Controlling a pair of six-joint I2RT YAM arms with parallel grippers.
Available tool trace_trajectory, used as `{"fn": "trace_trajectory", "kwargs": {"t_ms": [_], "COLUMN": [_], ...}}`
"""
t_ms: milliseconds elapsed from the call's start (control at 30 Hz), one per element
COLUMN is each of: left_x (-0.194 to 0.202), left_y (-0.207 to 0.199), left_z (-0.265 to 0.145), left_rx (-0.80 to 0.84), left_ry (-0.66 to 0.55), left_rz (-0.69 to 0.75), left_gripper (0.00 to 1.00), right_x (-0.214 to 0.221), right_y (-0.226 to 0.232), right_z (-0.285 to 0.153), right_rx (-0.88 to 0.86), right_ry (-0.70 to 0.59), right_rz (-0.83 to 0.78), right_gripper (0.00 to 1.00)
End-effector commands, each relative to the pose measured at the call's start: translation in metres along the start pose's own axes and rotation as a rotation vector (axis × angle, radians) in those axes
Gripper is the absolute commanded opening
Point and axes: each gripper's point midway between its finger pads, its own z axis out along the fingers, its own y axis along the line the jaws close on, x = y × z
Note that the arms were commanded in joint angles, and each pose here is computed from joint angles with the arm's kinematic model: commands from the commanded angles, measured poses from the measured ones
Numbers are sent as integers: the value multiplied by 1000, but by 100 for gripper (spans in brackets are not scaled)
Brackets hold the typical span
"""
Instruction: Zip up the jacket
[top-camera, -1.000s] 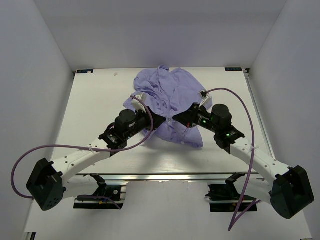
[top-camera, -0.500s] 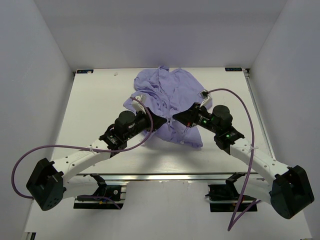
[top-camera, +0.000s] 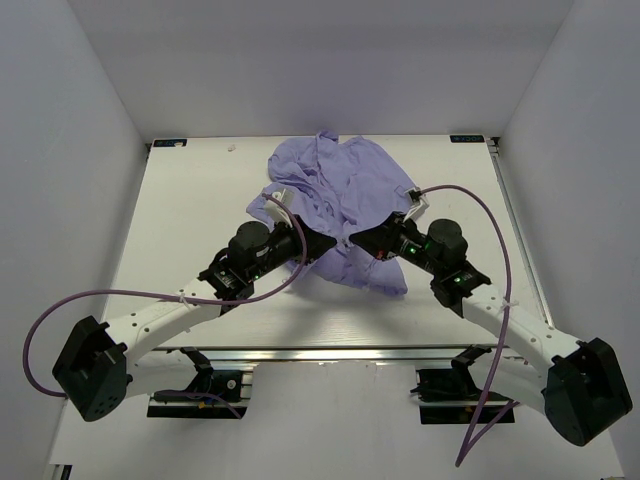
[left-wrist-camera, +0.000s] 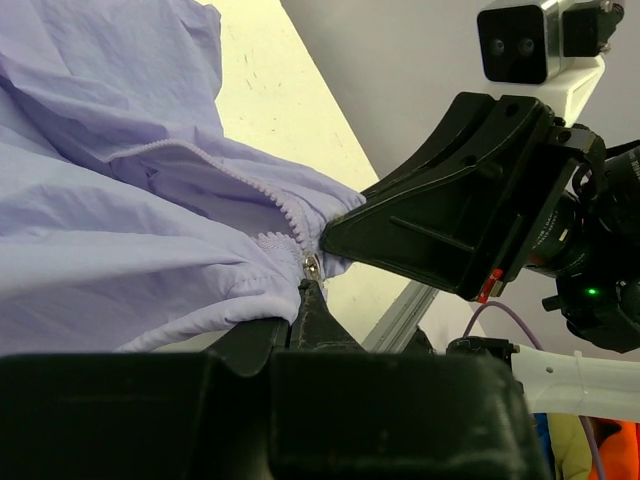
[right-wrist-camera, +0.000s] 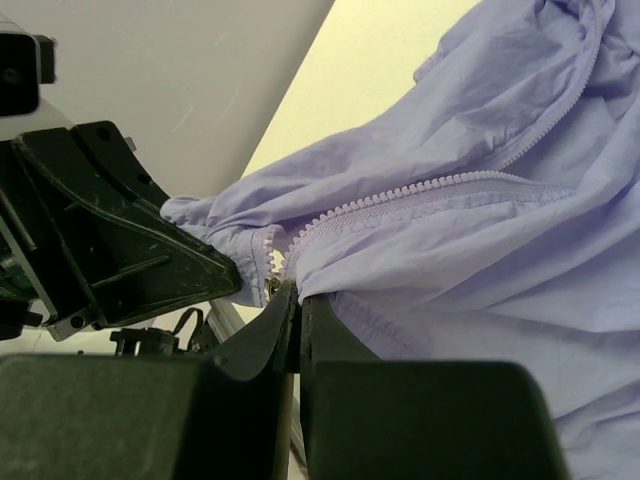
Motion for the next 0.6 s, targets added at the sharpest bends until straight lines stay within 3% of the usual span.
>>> {"fn": "trace_trajectory", "kwargs": {"t_ms": [0, 567], "left_x": [-3, 9], "left_y": [-13, -23], "left_z": [-5, -2], "left_rx": [54, 116], "left_ry": [-8, 67], "left_rz": [-1, 21], "left_gripper": [0, 0], "right_x": [-23, -27], "right_y": [18, 28], "right_z": [-5, -5], "right_rx": [-59, -115], "right_ry": [-103, -132], "right_rz": [-31, -7], "right_gripper": [0, 0]}}
